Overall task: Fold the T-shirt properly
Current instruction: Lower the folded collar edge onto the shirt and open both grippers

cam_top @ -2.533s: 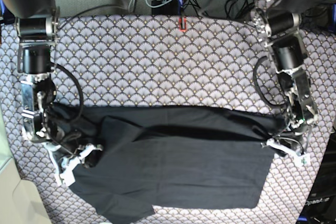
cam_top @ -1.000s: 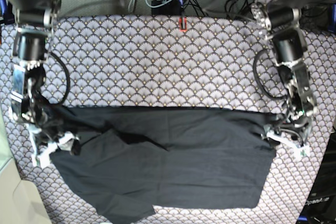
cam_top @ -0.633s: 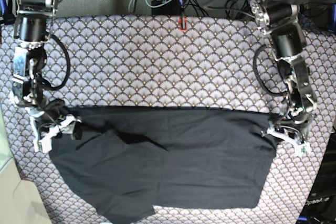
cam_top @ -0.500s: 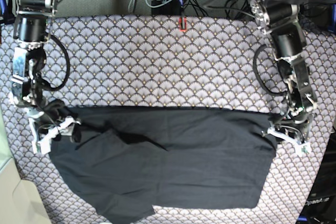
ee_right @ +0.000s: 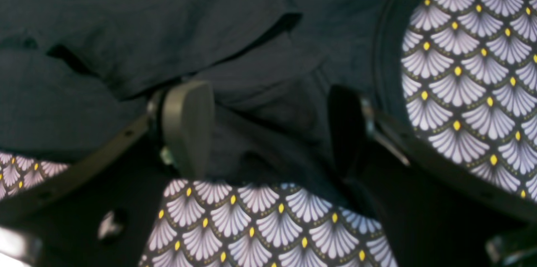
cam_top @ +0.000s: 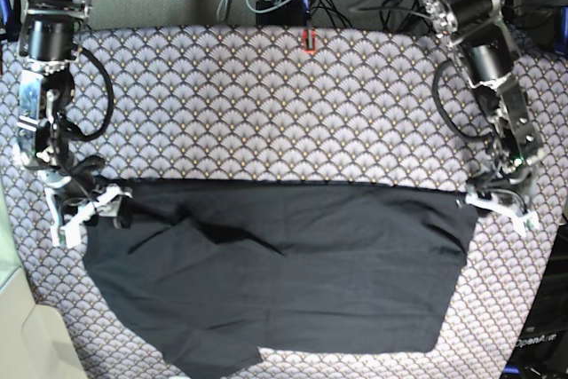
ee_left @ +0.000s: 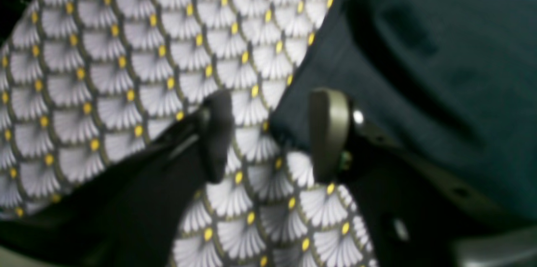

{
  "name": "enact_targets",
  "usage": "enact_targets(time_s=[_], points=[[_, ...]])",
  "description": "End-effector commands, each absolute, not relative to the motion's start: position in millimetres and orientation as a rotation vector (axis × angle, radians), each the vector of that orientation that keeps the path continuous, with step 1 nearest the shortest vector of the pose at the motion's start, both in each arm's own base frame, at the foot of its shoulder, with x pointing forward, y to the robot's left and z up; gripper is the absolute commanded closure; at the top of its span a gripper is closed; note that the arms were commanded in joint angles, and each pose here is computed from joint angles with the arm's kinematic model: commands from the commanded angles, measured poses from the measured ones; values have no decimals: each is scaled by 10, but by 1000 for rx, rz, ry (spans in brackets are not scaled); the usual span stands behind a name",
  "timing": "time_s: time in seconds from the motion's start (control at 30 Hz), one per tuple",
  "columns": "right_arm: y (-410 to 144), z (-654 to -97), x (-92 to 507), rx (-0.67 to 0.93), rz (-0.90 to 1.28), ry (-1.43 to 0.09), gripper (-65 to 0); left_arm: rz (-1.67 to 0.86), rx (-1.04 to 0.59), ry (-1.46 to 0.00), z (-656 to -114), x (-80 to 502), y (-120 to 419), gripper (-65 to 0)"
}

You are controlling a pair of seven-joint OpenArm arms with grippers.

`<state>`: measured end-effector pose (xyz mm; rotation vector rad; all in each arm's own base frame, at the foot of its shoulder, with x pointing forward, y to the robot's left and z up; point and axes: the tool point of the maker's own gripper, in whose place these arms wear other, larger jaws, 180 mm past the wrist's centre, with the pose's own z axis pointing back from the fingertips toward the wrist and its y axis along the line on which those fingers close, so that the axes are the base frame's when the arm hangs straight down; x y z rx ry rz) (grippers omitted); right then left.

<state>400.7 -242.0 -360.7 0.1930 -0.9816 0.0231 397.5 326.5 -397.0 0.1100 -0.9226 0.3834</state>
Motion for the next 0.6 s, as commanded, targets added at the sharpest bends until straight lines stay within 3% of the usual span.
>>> enact_targets(time_s=[0.0,0.13,0.57], points=[[-2464,-3394,4121,190,30,-1049,-444,388,109,-978,-3831,4103,3309,-349],[-2453,-3400,4120,192,31,-1047,-444,396,109,-1007,-3926,4098,3308,-389],[-2443,-3460,4072,193,33,-1032,-444,415,70,-994,-4177,4082,3140,-390]])
